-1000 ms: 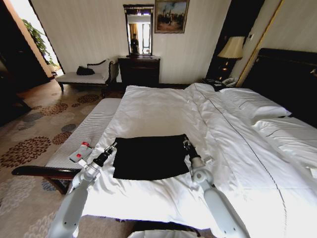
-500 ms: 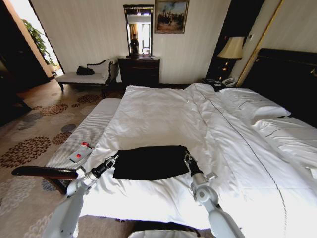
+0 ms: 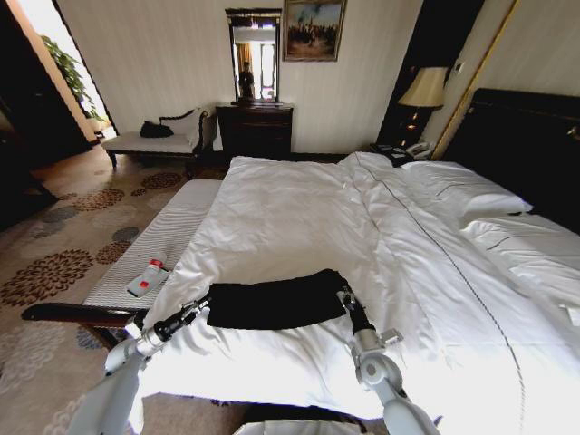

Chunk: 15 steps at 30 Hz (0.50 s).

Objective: Fold the clothes on the bed.

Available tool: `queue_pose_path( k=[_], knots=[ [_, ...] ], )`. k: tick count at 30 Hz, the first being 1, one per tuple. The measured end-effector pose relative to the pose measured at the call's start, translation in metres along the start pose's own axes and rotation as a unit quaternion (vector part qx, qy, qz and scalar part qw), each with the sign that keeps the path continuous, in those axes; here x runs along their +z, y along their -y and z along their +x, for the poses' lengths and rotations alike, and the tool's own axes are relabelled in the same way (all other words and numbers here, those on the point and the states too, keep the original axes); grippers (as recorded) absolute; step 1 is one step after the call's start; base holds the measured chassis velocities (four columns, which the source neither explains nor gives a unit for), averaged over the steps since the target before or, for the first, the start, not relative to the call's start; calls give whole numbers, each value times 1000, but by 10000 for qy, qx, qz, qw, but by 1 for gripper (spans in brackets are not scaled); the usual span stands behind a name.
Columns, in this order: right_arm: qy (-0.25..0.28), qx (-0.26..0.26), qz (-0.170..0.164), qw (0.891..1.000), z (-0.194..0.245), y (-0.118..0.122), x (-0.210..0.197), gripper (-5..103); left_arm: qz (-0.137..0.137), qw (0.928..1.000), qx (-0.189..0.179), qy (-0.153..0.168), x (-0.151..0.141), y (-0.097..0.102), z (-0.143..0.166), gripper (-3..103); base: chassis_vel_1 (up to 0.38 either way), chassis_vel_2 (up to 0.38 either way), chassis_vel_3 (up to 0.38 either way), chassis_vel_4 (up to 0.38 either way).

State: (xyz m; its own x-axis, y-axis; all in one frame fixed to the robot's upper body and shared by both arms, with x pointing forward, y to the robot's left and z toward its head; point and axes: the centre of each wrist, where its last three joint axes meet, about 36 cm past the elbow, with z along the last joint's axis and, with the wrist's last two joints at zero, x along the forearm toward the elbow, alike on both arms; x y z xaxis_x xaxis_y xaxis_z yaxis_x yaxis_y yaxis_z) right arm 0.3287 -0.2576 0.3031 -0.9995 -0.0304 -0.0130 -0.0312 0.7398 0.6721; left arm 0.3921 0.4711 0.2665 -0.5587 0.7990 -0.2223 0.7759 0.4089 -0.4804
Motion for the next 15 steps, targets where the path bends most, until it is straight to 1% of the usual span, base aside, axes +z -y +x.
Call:
queue_pose_path(
  k=[4,7,13,15],
  knots=[
    [31,-86,11,10000,12,2,7,0,-62,10000,12,-7,-5,0,3,1,0,0,0,0],
    [33,-162,64,9998,23,4,13,0,-123,9999,86,-39,-7,4,4,1,0,0,0,0],
    [-24,-164,144,9998,33,5,20,0,-164,9998,38,-85,-8,5,12,1,0,0,0,0],
    [-43,-184,193,9996,37,4,21,-1,-225,9997,7,-89,-11,8,16,1,0,0,0,0]
  ],
)
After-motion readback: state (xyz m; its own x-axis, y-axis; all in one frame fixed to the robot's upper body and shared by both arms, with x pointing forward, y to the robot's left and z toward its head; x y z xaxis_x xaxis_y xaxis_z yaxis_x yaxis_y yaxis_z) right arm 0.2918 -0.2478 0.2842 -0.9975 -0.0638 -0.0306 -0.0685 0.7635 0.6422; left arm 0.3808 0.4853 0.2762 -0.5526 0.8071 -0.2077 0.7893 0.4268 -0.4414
